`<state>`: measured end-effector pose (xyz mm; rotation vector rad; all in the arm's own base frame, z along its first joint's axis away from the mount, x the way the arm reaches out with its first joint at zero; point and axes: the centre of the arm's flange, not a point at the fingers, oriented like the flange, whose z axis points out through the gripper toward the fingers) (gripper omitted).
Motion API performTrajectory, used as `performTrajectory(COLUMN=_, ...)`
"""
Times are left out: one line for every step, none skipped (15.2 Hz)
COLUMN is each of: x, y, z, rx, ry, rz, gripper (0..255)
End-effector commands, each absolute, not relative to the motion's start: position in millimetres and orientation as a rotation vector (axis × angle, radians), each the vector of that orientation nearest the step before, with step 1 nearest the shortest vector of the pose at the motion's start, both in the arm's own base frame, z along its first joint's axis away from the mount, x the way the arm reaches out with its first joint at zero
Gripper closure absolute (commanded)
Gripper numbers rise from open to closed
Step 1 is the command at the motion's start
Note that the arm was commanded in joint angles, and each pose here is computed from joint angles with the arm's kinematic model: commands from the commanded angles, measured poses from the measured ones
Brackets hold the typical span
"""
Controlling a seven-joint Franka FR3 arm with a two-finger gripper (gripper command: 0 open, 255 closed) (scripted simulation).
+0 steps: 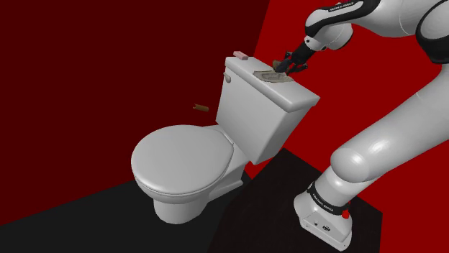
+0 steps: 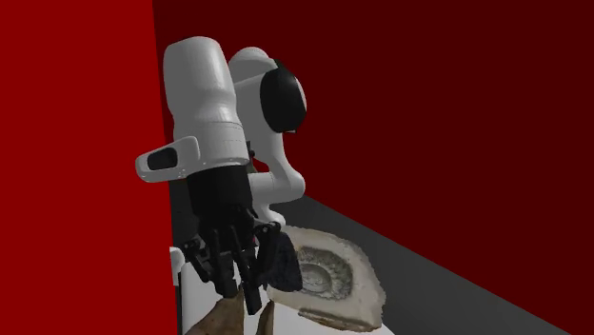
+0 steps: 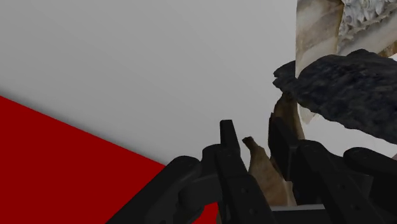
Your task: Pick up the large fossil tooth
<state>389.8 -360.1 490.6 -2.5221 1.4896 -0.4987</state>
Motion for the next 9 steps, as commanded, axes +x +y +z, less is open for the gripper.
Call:
performTrajectory(x=387.0, y=-366.1, z=499.7, rx=-2.519, ry=1.502, rz=-0.502, gripper=255)
performTrajectory(x=387.0, y=-366.1, z=504.9, rx=-2.519, ry=1.502, rz=-0.502, gripper=255)
performTrajectory(x=387.0, y=-366.1, z=510.2, rx=-2.519, ry=1.502, rz=-0.502, gripper=255)
performTrajectory(x=387.0, y=-366.1, z=515.5, rx=-2.519, ry=1.502, rz=-0.502, gripper=255)
performTrajectory(x=387.0, y=-366.1, z=520.8, rx=-2.519, ry=1.502, rz=-0.502, gripper=255)
performTrajectory(x=387.0, y=-366.1, z=526.1, rx=-2.519, ry=1.502, rz=-0.502, gripper=255)
performTrajectory(x=387.0, y=-366.1, z=531.3, rx=-2.519, ry=1.502, rz=-0.502, gripper=255)
performTrajectory(x=387.0, y=-366.1, z=536.6, rx=-2.519, ry=1.502, rz=-0.502, gripper=255)
performTrajectory(x=387.0, y=-366.1, z=541.9, rx=-2.519, ry=1.502, rz=-0.502, gripper=255)
